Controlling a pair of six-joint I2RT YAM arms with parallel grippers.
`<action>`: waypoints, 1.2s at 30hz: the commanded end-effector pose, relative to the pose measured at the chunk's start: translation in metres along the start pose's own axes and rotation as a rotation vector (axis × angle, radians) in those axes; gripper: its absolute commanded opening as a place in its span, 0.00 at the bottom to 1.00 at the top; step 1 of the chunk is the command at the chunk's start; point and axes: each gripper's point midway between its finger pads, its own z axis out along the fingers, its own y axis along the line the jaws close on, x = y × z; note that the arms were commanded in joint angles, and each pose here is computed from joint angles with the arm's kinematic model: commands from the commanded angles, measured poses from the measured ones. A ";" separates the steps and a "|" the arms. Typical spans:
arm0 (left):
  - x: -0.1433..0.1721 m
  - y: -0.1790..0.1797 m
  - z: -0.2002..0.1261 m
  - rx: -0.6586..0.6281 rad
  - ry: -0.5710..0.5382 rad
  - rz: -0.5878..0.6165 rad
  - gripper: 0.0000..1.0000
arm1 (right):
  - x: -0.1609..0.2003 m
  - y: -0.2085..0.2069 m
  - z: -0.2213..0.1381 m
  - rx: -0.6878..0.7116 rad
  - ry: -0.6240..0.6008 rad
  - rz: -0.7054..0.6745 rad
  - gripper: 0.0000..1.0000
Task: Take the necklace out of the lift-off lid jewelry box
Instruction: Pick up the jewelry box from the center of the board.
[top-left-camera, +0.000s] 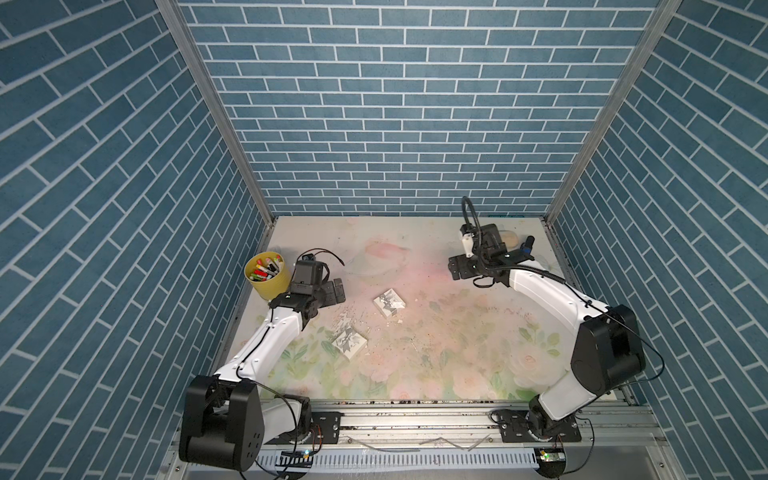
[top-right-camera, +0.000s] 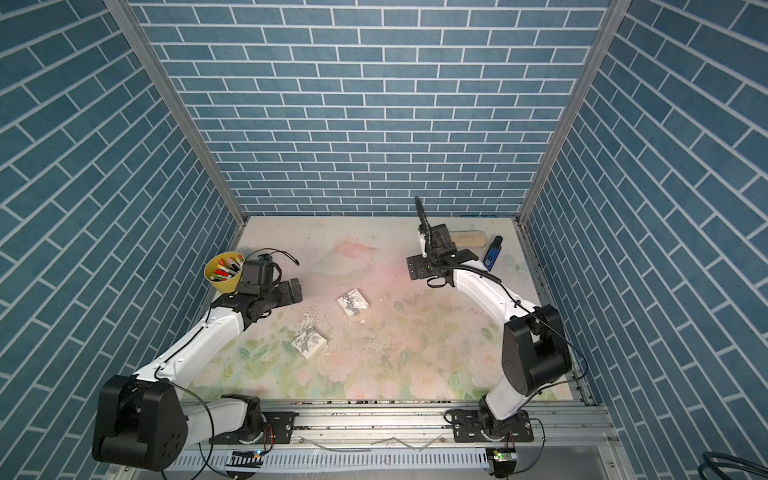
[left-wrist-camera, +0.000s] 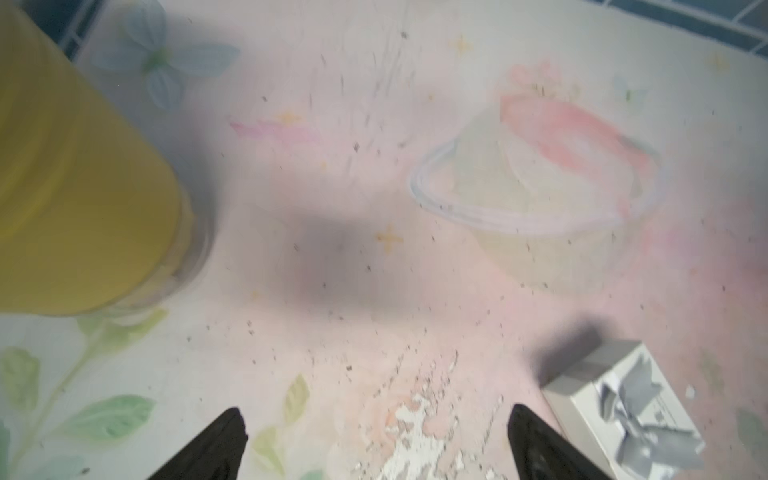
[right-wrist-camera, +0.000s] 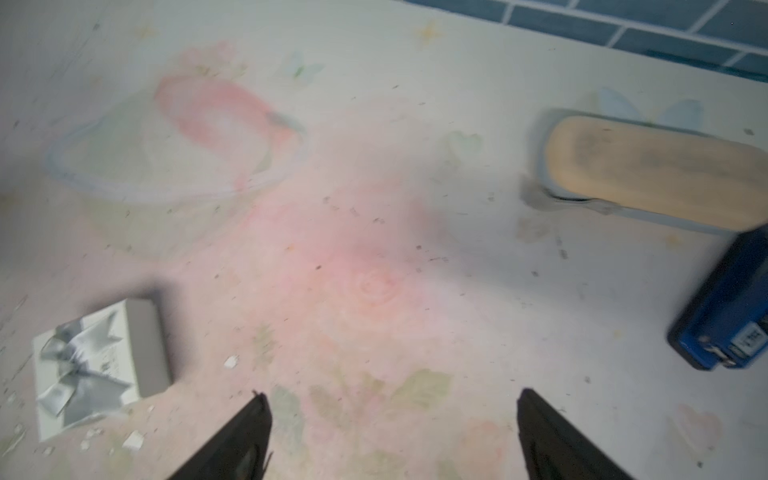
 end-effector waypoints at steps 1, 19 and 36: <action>0.028 -0.019 -0.001 0.042 0.067 0.063 1.00 | 0.029 0.060 0.012 -0.125 0.143 -0.088 0.99; 0.053 -0.068 0.001 0.221 0.056 0.167 0.89 | 0.048 0.181 0.054 -0.188 0.293 -0.292 0.99; 0.058 -0.053 -0.001 0.154 0.063 0.190 0.89 | 0.059 0.206 0.095 -0.195 0.367 -0.296 0.99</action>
